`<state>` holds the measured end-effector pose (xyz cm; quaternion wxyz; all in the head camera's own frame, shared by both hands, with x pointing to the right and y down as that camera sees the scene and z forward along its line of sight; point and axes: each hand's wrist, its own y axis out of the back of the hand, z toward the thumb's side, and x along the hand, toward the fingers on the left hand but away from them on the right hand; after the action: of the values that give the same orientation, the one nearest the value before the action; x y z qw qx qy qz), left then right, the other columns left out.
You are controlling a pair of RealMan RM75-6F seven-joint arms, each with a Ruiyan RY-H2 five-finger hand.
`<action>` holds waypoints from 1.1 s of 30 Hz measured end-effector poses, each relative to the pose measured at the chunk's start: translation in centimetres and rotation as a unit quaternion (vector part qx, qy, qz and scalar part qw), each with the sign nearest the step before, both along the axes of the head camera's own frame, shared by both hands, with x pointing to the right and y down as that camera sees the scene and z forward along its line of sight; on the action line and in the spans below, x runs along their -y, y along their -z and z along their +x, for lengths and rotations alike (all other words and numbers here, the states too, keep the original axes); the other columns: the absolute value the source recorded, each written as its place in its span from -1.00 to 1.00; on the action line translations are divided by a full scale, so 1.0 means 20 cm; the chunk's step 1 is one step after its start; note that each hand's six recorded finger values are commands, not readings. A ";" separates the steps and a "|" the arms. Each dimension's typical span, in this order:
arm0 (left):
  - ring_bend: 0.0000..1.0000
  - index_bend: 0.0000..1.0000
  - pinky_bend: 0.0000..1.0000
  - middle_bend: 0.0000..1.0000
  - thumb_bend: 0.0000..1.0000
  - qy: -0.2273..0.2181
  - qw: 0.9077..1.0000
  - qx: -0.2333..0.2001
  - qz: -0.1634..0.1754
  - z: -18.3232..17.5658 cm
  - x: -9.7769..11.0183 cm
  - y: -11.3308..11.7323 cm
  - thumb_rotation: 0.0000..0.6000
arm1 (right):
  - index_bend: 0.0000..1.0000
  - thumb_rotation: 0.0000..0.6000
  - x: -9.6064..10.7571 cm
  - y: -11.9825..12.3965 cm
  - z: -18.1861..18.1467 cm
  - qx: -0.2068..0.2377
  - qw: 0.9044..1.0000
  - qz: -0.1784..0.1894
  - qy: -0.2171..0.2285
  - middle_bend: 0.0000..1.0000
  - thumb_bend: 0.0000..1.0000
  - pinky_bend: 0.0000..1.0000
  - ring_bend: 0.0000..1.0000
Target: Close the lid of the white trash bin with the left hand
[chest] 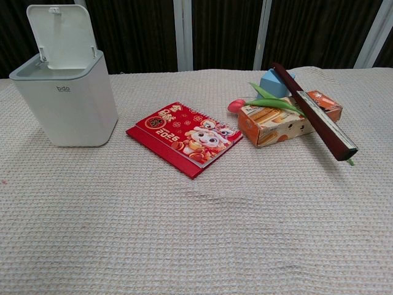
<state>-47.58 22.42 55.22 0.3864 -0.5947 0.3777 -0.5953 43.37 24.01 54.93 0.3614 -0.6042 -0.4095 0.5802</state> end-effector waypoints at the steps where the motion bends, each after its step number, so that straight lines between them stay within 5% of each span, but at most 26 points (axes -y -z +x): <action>1: -1.00 -1.00 -1.00 -1.00 -0.73 0.000 1.000 0.000 0.000 0.00 0.00 0.00 1.00 | -1.00 1.00 0.00 0.00 0.00 0.000 1.000 0.000 0.000 -1.00 -0.61 -1.00 -1.00; 23: -1.00 -1.00 -1.00 -1.00 -0.73 0.000 1.000 0.001 -0.001 0.00 0.01 0.00 1.00 | -1.00 1.00 0.00 0.01 0.00 0.001 1.000 0.007 -0.002 -1.00 -0.61 -1.00 -1.00; 26: -0.94 -1.00 -0.69 -0.96 -0.61 0.000 1.000 -0.001 0.003 0.01 0.02 0.01 1.00 | -1.00 1.00 0.00 0.01 0.00 0.001 1.000 0.009 -0.001 -1.00 -0.61 -1.00 -1.00; 28: -0.47 -1.00 -0.02 -0.53 -0.34 0.001 1.000 0.000 0.008 0.01 0.04 0.01 1.00 | -1.00 1.00 0.01 0.01 0.00 0.002 1.000 0.012 0.000 -1.00 -0.61 -1.00 -1.00; 30: 0.07 -1.00 0.40 0.06 -0.15 0.005 1.000 -0.004 0.021 0.01 0.08 0.03 1.00 | -1.00 1.00 0.01 0.01 0.00 0.004 1.000 0.012 -0.002 -1.00 -0.61 -1.00 -1.00; 33: 0.49 -1.00 0.68 0.57 -0.03 0.010 0.998 -0.019 0.051 0.03 0.16 0.06 1.00 | -1.00 1.00 0.01 0.01 0.00 0.006 1.000 0.011 -0.007 -1.00 -0.61 -1.00 -1.00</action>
<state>-46.95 19.19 53.97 0.4032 -0.5818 0.4204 -0.5677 43.32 23.83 54.73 0.3616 -0.6011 -0.4223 0.5741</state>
